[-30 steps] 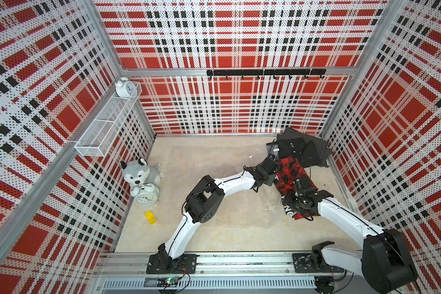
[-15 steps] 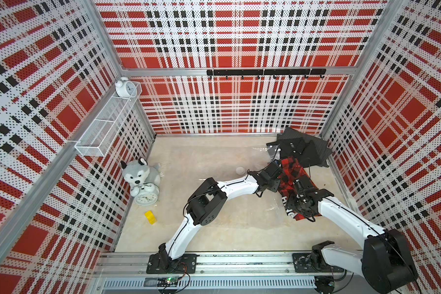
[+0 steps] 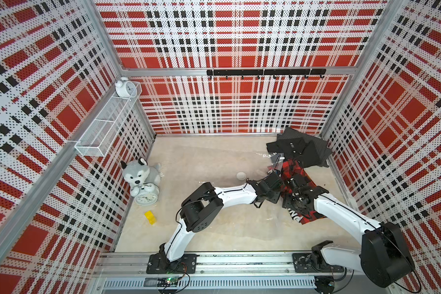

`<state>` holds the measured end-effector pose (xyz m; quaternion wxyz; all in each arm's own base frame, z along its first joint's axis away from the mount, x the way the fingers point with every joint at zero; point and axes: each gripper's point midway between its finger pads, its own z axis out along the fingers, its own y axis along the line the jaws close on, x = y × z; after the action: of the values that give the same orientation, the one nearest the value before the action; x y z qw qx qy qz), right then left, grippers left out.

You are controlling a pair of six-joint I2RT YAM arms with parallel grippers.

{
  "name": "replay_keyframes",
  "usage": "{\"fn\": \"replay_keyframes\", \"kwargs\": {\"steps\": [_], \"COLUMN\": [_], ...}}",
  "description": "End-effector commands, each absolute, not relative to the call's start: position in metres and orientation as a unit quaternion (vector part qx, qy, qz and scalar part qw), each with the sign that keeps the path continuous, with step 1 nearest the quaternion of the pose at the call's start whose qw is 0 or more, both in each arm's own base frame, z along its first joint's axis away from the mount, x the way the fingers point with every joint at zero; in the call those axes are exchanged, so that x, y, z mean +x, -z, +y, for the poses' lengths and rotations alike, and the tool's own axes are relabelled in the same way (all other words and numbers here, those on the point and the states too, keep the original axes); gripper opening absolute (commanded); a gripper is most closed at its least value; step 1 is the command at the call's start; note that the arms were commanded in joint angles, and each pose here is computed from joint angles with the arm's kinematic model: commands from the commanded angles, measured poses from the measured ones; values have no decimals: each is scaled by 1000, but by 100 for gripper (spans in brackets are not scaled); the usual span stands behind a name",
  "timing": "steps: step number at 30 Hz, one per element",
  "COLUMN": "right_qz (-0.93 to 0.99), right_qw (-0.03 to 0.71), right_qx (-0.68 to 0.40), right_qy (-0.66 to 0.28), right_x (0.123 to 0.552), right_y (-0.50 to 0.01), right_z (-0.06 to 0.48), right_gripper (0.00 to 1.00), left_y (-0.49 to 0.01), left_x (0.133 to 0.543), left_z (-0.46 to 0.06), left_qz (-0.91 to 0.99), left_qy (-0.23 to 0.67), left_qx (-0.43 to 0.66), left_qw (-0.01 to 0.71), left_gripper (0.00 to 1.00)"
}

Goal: Place the folded shirt into the vacuum bag
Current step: Place the shirt in the vacuum bag.

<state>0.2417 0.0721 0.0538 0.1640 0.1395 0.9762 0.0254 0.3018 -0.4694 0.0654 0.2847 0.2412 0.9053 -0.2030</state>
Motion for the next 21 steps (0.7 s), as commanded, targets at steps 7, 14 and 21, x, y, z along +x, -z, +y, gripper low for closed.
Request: {"fn": "replay_keyframes", "kwargs": {"steps": [7,14,21], "right_qz": [977,975,978], "right_qw": [155,151,131], "right_qx": [145,163,163], "right_qy": [-14,-12,-21], "right_x": [234,227,222], "right_y": [-44,-38,-18], "right_z": [69,65,70], "right_gripper": [67,67,66], "left_y": [-99,-71,-81], "left_x": [297,288,274], "left_z": [-473,-460,-475], "left_qz": [895,912,906], "left_qy": [236,190,205], "left_qx": [229,228,233], "left_qw": [302,285,288], "left_gripper": [50,49,37]}}
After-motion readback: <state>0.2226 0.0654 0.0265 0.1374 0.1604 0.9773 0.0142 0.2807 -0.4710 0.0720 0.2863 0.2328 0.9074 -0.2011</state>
